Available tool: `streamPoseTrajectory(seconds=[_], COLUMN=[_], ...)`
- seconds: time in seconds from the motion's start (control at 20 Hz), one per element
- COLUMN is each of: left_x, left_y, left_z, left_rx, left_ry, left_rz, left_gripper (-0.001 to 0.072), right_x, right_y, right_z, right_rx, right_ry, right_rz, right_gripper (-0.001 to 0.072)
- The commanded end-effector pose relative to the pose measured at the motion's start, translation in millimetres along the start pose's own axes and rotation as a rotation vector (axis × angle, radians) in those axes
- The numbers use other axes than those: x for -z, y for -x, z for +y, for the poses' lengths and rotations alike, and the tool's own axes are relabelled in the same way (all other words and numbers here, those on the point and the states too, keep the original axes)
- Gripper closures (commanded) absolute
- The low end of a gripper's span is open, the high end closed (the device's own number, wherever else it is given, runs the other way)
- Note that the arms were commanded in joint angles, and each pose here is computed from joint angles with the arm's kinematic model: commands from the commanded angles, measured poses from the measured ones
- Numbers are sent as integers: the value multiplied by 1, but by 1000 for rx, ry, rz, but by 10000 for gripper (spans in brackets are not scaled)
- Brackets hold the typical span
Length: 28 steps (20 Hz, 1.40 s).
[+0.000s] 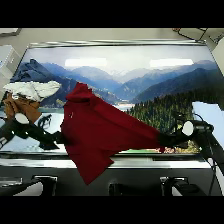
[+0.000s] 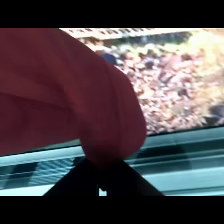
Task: Fold the clothes and pants, and hang the long-sleeved shirts on hangers.
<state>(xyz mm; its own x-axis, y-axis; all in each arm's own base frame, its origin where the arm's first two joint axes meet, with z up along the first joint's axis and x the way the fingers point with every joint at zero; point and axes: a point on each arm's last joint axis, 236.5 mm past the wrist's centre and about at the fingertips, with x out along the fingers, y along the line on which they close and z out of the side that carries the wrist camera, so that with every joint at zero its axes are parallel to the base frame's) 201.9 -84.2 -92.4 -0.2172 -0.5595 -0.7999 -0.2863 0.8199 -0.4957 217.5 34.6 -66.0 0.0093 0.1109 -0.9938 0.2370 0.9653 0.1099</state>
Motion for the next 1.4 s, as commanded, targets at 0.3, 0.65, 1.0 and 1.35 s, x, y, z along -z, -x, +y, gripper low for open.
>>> streamPoseTrajectory(seconds=[0.3, 0.65, 1.0, 1.35], left_x=[-8, 15, 250, 233], left_y=[-16, 438, 556, 578], left_z=[-85, -296, -359, -347], left_rx=[322, 298, 283, 225], left_ry=[-124, -840, -1066, -997], left_rz=[-109, -1418, -1962, -2046], left_gripper=[681, 681, 681, 682], right_x=[-26, -144, -28, -14], right_y=[21, 391, 571, 600], right_z=[21, 34, 18, 16], right_rx=[-72, 48, -49, -56], right_ry=[11, 269, 207, 209], right_rz=[-93, -1105, -1582, -1706], right_gripper=[671, 672, 672, 672])
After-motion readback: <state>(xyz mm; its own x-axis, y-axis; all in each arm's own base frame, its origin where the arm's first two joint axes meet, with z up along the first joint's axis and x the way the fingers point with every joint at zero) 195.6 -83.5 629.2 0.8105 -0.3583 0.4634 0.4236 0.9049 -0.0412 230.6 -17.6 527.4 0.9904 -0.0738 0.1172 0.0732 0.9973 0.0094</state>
